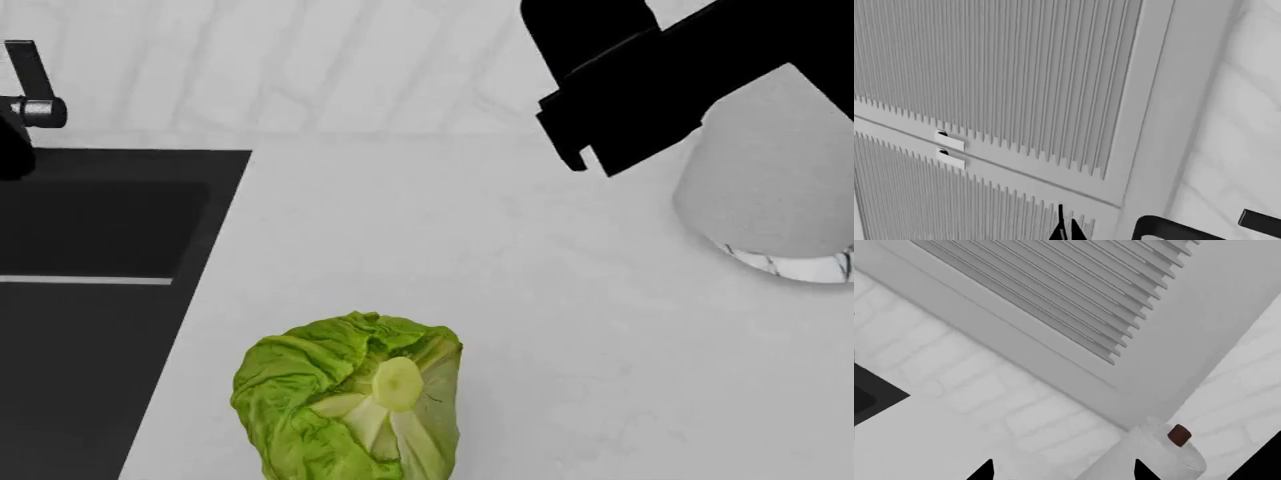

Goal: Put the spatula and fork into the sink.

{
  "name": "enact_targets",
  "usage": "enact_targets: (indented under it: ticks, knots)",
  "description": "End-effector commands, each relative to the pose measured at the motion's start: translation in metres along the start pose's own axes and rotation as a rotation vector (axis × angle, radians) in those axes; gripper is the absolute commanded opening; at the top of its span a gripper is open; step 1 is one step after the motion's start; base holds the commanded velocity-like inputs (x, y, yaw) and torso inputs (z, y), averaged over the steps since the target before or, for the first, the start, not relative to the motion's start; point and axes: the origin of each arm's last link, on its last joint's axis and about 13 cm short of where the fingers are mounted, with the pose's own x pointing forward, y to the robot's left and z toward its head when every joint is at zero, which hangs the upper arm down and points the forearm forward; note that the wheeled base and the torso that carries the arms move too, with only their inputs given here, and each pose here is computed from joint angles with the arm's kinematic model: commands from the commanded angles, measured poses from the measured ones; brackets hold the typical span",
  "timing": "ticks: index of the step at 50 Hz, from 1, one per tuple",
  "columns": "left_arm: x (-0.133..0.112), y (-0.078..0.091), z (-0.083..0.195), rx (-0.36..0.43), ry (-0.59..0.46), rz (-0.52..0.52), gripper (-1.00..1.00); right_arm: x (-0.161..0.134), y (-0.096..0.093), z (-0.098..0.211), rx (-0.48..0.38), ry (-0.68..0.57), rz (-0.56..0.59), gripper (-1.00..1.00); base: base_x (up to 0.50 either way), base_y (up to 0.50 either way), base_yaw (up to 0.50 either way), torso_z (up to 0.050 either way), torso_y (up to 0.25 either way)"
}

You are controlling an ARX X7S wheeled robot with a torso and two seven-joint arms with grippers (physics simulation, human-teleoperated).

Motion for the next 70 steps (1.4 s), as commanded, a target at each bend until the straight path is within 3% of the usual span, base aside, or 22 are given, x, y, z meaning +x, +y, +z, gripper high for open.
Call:
enact_targets:
  ticks: [1, 9, 18, 22, 36, 62, 70]
  knots:
    - [-0.009, 0.017, -0.020, -0.057, 0.193, -0.064, -1.00, -0.015, -0.010, -0.009, 0.030, -0.004, -0.078, 1.00, 0.00, 0.00, 0.00, 0.000, 0.000]
    - [-0.005, 0.011, -0.031, -0.002, 0.295, -0.200, -1.00, -0.021, -0.014, -0.013, 0.045, 0.007, -0.099, 1.00, 0.00, 0.00, 0.00, 0.000, 0.000]
    - [-0.003, -0.004, -0.038, 0.163, 0.346, -0.352, -1.00, -0.026, -0.015, -0.013, 0.049, 0.002, -0.108, 1.00, 0.00, 0.00, 0.00, 0.000, 0.000]
    - [-0.004, -0.014, -0.035, 0.141, 0.318, -0.390, -1.00, -0.027, -0.014, -0.013, 0.049, 0.001, -0.110, 1.00, 0.00, 0.00, 0.00, 0.000, 0.000]
    - [-0.017, -0.051, -0.043, 0.209, 0.370, -0.595, -1.00, -0.029, -0.014, -0.005, 0.038, -0.019, -0.103, 1.00, 0.00, 0.00, 0.00, 0.000, 0.000]
    - [-0.029, -0.079, -0.049, 0.255, 0.418, -0.795, -1.00, -0.035, -0.015, -0.003, 0.035, -0.031, -0.104, 1.00, 0.00, 0.00, 0.00, 0.000, 0.000]
    - [-0.034, -0.094, -0.057, 0.268, 0.472, -0.940, -1.00, -0.035, -0.015, -0.002, 0.032, -0.030, -0.103, 1.00, 0.00, 0.00, 0.00, 0.000, 0.000]
